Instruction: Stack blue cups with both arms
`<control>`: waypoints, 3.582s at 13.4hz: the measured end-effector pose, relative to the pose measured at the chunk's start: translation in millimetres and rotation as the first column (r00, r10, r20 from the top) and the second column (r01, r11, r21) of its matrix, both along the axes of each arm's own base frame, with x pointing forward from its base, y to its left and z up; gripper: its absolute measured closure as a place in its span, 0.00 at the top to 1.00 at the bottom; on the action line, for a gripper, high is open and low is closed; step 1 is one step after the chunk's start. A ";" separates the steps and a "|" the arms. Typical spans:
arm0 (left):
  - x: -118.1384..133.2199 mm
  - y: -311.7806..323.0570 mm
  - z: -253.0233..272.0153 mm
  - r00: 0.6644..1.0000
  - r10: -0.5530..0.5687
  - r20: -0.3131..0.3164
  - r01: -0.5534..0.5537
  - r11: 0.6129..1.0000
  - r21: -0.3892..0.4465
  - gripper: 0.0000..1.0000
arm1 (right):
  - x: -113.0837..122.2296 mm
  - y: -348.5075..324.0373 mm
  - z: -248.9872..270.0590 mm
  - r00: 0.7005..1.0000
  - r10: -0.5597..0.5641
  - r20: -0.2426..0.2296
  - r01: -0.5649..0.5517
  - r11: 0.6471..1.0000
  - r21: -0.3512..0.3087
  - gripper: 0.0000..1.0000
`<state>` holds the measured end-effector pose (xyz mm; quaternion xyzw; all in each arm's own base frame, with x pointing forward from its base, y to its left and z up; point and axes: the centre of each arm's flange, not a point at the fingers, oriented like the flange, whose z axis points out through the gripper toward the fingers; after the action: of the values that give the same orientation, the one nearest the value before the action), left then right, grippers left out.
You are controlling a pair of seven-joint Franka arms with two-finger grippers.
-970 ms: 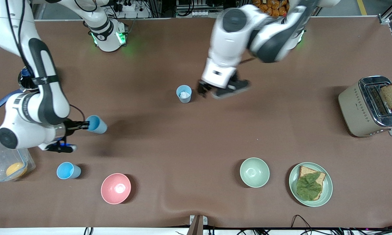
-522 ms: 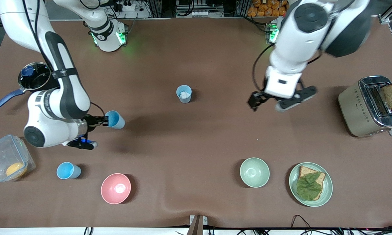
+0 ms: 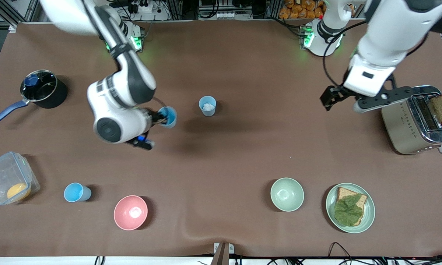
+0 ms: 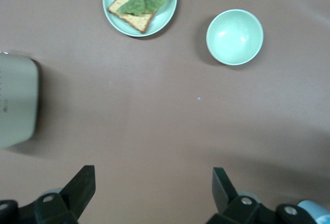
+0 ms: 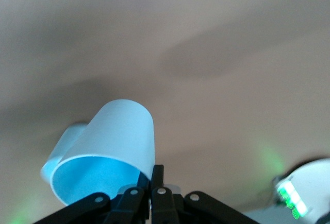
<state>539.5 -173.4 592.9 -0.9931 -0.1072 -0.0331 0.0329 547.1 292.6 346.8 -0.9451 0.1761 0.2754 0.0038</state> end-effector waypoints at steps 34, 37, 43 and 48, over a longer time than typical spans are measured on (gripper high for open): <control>8.5 112.1 51.0 0.994 -0.095 -0.052 0.091 0.994 -0.065 1.00 | 4.1 -99.0 -0.8 0.985 0.169 -0.020 -0.170 0.981 -0.092 1.00; 8.8 112.2 50.5 0.994 -0.094 -0.053 0.091 0.994 -0.065 1.00 | 20.3 -171.2 47.1 0.983 0.173 0.064 -0.171 0.984 -0.041 1.00; 8.9 111.8 50.0 0.994 -0.095 -0.054 0.091 0.994 -0.065 1.00 | 12.1 -276.6 184.0 0.882 0.313 0.352 -0.301 0.949 -0.088 1.00; 7.3 111.0 48.8 0.993 -0.097 -0.068 0.092 0.994 -0.065 1.00 | 0.7 -277.6 243.6 0.816 0.356 0.455 -0.330 0.934 -0.137 1.00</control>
<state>546.8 -62.4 641.7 -0.9982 -0.0598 0.0038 0.0044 547.8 15.0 590.4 -0.9992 0.0038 0.0279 -0.0276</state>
